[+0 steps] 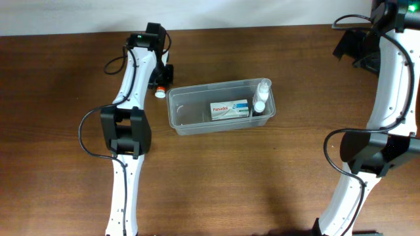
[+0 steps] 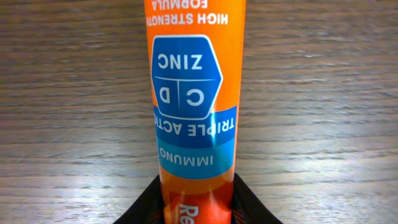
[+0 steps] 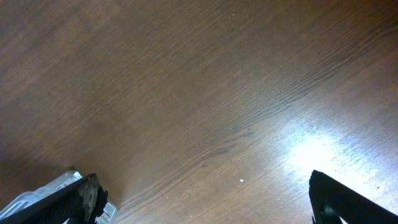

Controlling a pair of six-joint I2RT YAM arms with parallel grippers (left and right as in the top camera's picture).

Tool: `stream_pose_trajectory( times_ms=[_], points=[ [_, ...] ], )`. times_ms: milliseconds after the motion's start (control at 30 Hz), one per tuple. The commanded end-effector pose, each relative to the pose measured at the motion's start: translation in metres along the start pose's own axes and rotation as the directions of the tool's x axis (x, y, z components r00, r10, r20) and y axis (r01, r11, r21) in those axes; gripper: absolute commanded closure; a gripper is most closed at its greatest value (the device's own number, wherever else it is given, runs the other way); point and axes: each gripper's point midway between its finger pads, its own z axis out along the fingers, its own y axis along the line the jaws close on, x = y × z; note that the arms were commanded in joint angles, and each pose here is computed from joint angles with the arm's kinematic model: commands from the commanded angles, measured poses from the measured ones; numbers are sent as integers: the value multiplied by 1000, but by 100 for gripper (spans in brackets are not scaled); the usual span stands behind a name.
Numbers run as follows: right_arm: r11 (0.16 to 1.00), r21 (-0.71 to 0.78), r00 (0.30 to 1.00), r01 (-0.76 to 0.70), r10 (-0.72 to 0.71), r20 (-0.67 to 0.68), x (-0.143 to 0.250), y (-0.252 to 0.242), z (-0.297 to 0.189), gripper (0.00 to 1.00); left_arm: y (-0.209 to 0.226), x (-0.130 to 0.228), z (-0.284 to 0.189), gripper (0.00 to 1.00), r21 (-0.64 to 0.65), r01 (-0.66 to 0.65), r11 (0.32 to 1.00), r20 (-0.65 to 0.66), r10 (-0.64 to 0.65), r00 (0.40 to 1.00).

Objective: Pack container
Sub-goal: 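Lift the orange tube and carry it over the container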

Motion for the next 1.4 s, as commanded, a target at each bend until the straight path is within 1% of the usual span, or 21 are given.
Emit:
stream_pose_trajectory(
  times_ms=[0, 100, 233, 367, 400, 500, 733, 900, 967, 1067, 1167, 1200, 1267, 1367],
  points=[
    [1000, 1, 1000, -2, 2, 30, -3, -3, -10, 2, 10, 2, 20, 78, -19, 19, 1000, -26, -19, 999],
    [1000, 1, 1000, -2, 2, 30, -3, -3, -10, 2, 9, -4, 8, 78, -16, 19, 1000, 0, -19, 1000],
    [1000, 1, 1000, -2, 2, 30, -3, -3, -10, 2, 9, -10, -27, 81, -11, 19, 1000, 45, -18, 999],
    [1000, 1, 1000, -2, 2, 30, -3, -3, -10, 2, 6, -14, -69, 81, -7, -15, 1000, 110, 16, 994],
    [1000, 1, 1000, -2, 2, 30, -3, -3, -10, 2, 5, -12, -92, 81, -7, -37, 999, 144, 38, 989],
    [1000, 1, 1000, -2, 2, 30, -3, -3, -10, 2, 3, -8, -120, 81, -7, -60, 998, 170, 61, 983],
    [1000, 1, 1000, -2, 2, 30, -3, -3, -10, 2, -16, -5, -201, 81, 6, -104, 995, 322, 96, 942],
    [1000, 1, 1000, -2, 2, 30, -3, -3, -10, 2, -42, 10, -264, 81, 14, -160, 987, 426, 139, 894],
    [1000, 1, 1000, -2, 2, 30, -3, -3, -10, 2, -52, 19, -278, 81, 9, -199, 980, 441, 175, 880],
    [1000, 1, 1000, -2, 2, 30, -3, -3, -10, 2, -64, 32, -286, 81, -7, -266, 964, 428, 243, 870],
    [1000, 1, 1000, -2, 2, 30, -3, -3, -10, 2, -76, 47, -276, 81, -28, -358, 933, 365, 343, 866],
    [1000, 1, 1000, -2, 2, 30, -3, -3, -10, 1, -84, 57, -257, 81, -40, -427, 903, 289, 420, 860],
    [1000, 1, 1000, -2, 2, 30, -3, -3, -10, 2, -90, 65, -240, 81, -41, -491, 870, 225, 487, 844],
    [1000, 1, 1000, -2, 2, 30, -3, -3, -10, 2, -99, 81, -212, 81, -30, -605, 795, 120, 604, 788]
  ],
)
